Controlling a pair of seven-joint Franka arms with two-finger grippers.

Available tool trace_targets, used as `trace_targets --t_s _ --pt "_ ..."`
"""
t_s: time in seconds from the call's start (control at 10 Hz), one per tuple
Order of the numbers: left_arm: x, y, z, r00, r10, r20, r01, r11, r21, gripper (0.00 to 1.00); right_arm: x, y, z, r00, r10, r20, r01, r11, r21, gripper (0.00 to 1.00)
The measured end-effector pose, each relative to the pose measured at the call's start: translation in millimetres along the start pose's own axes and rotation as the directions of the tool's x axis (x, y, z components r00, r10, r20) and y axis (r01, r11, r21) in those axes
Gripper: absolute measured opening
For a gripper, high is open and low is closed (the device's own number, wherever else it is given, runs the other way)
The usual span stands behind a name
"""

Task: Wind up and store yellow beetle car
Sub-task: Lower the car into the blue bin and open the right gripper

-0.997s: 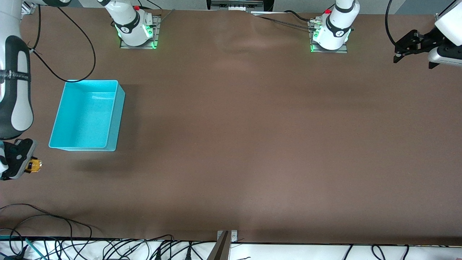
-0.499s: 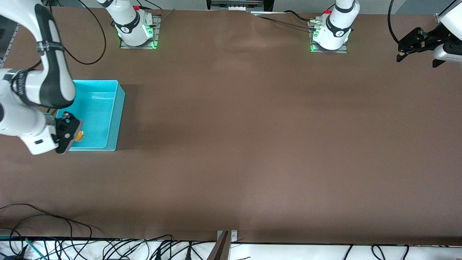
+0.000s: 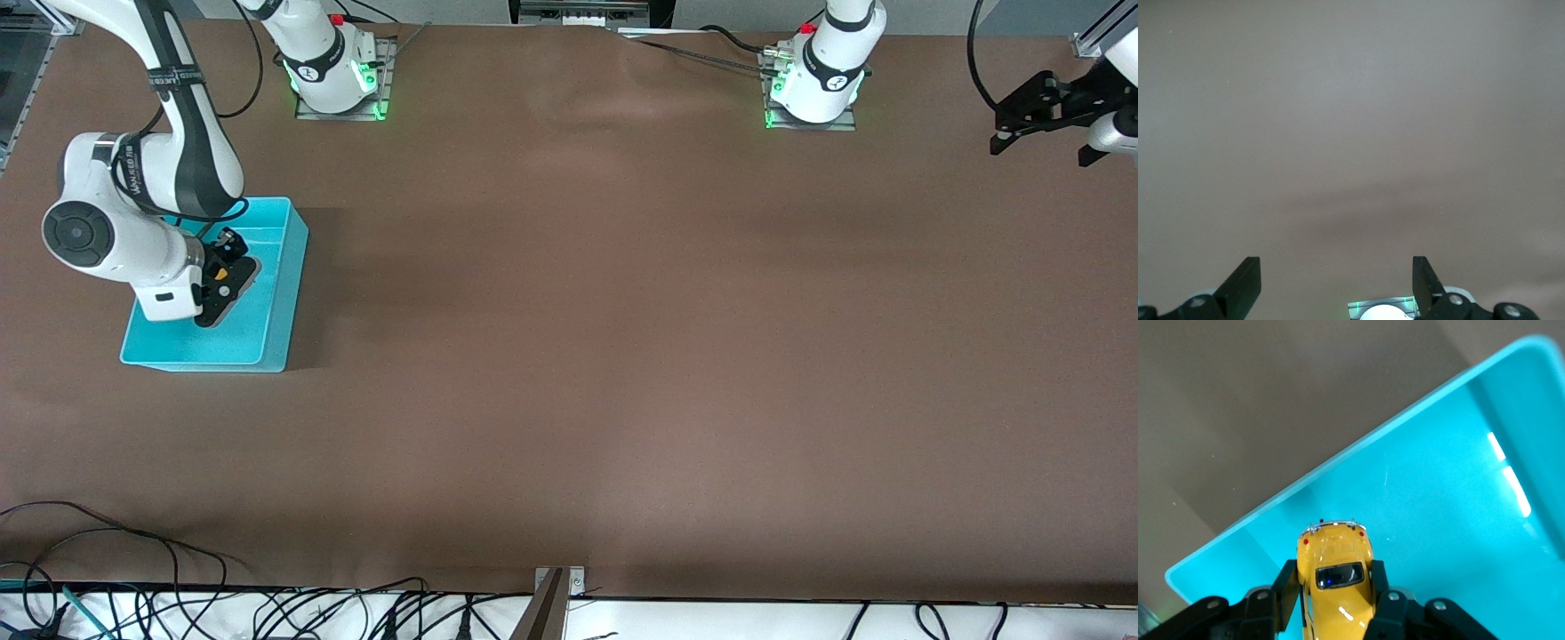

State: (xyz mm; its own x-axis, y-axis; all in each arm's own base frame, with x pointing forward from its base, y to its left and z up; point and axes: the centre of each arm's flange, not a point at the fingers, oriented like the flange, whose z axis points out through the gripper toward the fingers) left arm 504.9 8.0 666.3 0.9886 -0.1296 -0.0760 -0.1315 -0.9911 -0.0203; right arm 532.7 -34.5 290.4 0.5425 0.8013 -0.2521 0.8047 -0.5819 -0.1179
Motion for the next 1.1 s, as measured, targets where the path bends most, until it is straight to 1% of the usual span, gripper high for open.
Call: trace_targets --t_s 0.2,0.5,0.6,0.8,1.1 --pt "-0.3 -18.9 4.3 0.999 -0.035 0.008 0.035 0.999 -0.005 1.0 -31.6 -0.1 30.7 0.999 0.052 -0.008 -0.052 0.999 0.008 0.48" --pt "1.0 -17.3 5.5 0.999 -0.032 0.011 0.032 0.999 -0.005 1.0 -80.1 9.3 62.3 0.99 0.145 0.001 -0.144 0.989 0.039 0.48" --pt "1.1 -16.7 5.5 0.999 -0.031 0.011 0.031 1.0 -0.004 1.0 -89.4 11.9 68.7 0.987 0.164 0.001 -0.164 0.986 0.041 0.48" --pt "1.1 -17.0 5.6 0.999 -0.032 0.011 0.032 0.999 -0.004 1.0 -89.3 12.5 76.2 0.986 0.169 0.003 -0.169 0.985 0.04 0.48" --pt "1.1 -17.3 5.7 0.999 -0.032 0.011 0.032 0.999 -0.005 1.0 -86.1 12.6 87.9 0.974 0.225 0.017 -0.225 0.973 0.047 0.48"
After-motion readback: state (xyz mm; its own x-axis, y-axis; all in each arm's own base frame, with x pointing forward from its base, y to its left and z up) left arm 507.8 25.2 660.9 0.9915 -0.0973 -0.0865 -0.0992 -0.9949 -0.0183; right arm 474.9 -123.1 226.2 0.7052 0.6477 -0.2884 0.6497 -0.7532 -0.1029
